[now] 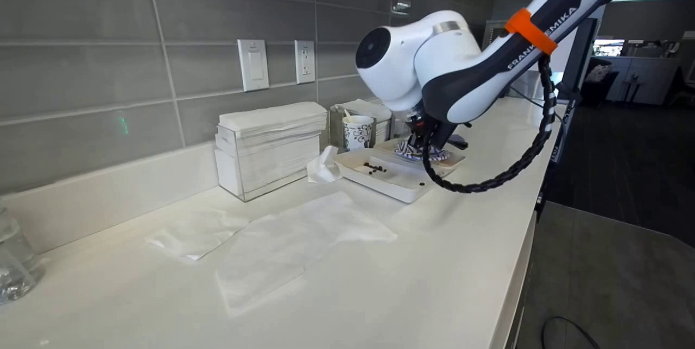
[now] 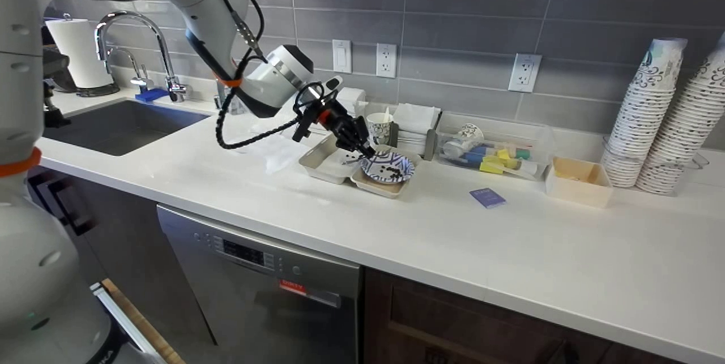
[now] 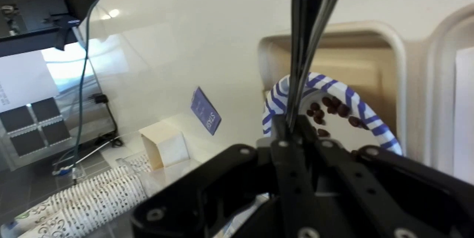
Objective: Pick up the spoon and scoop up the beans and put them into the striped white bowl then place the spoon back down
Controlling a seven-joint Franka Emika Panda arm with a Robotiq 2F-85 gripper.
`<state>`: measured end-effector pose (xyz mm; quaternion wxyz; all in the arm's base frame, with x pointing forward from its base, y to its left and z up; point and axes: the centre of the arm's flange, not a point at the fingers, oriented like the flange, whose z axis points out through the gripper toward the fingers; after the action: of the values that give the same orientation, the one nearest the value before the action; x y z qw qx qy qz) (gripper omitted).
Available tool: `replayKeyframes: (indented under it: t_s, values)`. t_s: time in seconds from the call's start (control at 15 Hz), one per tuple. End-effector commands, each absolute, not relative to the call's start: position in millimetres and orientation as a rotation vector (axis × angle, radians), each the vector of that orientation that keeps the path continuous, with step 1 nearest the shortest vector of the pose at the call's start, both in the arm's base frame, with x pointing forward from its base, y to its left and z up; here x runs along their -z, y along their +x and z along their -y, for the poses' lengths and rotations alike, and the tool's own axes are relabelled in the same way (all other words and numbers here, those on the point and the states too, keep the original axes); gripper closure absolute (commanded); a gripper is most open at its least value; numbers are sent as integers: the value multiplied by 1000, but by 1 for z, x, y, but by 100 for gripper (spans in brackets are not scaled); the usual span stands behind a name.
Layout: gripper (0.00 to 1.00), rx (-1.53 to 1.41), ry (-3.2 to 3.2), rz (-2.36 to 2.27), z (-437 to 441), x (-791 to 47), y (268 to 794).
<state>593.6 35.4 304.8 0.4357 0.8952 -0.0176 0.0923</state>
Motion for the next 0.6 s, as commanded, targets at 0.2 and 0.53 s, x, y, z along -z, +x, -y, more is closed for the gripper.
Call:
replayKeyframes:
  t_s: [0.2, 0.53]
  values:
    - [98, -175, 2569, -74, -33, -356, 585]
    - [98, -171, 2796, -253, -47, -372, 576]
